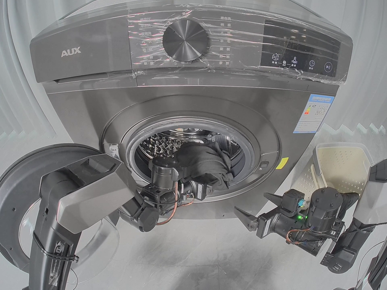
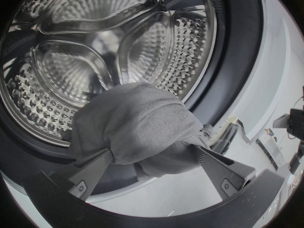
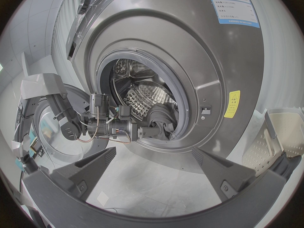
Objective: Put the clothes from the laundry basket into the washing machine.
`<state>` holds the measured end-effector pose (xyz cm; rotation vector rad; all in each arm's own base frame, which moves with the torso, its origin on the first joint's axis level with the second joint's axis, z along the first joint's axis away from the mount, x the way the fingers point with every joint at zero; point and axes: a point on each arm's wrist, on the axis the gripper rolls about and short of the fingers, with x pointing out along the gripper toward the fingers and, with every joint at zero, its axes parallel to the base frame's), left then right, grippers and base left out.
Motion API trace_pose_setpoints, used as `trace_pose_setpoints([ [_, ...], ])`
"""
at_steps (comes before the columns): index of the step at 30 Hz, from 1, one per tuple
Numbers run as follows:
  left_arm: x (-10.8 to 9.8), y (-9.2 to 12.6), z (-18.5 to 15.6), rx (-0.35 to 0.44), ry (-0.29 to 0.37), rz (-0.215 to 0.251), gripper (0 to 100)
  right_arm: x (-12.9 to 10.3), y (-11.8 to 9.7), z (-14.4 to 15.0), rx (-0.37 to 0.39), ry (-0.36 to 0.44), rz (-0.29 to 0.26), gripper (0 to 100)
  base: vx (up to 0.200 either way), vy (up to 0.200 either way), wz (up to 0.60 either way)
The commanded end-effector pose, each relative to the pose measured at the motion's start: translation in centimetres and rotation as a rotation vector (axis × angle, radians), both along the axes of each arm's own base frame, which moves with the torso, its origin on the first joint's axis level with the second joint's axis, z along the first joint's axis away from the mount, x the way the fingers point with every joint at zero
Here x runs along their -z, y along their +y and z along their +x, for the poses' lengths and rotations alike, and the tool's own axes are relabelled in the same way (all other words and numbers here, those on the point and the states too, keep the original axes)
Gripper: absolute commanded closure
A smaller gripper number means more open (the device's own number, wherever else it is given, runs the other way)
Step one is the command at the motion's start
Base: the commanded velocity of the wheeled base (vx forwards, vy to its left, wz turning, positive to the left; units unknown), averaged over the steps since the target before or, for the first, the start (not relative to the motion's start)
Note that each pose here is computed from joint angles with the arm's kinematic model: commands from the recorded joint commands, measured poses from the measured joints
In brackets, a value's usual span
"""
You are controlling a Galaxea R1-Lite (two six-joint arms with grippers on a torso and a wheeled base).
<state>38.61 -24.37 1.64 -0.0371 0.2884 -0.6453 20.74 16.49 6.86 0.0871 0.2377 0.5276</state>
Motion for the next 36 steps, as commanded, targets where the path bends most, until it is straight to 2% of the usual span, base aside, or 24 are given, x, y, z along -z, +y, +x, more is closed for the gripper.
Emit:
trace_pose_setpoints([
  [1,0.1,-0.3,-0.4,0.025,0.007,-0.002,0,0.1,0.0,0.0,-0.001,0.003,-0.002,0,0.000,0.000,0.00],
  [8,0.2,-1.3,0.9,0.028,-0.021,-0.036,0,0.1,0.3,-0.2,-0.016,0.005,-0.001,0,0.000,0.000,0.00],
  [15,1.6,-1.6,1.5,0.012,-0.013,-0.040,0,0.1,0.4,-0.2,-0.016,0.006,0.007,0,0.000,0.000,0.00],
  [16,1.7,-1.7,1.6,0.012,-0.017,-0.042,100,0.1,0.4,-0.2,-0.016,0.006,0.007,0,0.000,0.000,0.00],
  [19,1.4,-2.0,2.1,-0.003,-0.048,-0.059,100,0.1,0.4,-0.3,-0.017,0.006,0.007,0,0.000,0.000,0.00],
  [25,-0.2,-1.8,3.4,-0.081,-0.157,-0.123,100,0.1,0.4,-0.3,-0.017,0.009,0.005,0,0.000,0.000,0.00],
  [33,-0.5,1.6,5.4,-0.245,-0.227,-0.145,100,0.1,0.6,-0.5,-0.030,0.008,0.006,0,0.000,0.000,0.00],
  [36,-0.4,2.1,5.6,-0.261,-0.228,-0.143,100,0.1,0.7,-0.6,-0.033,0.007,0.006,0,0.000,0.000,0.00],
])
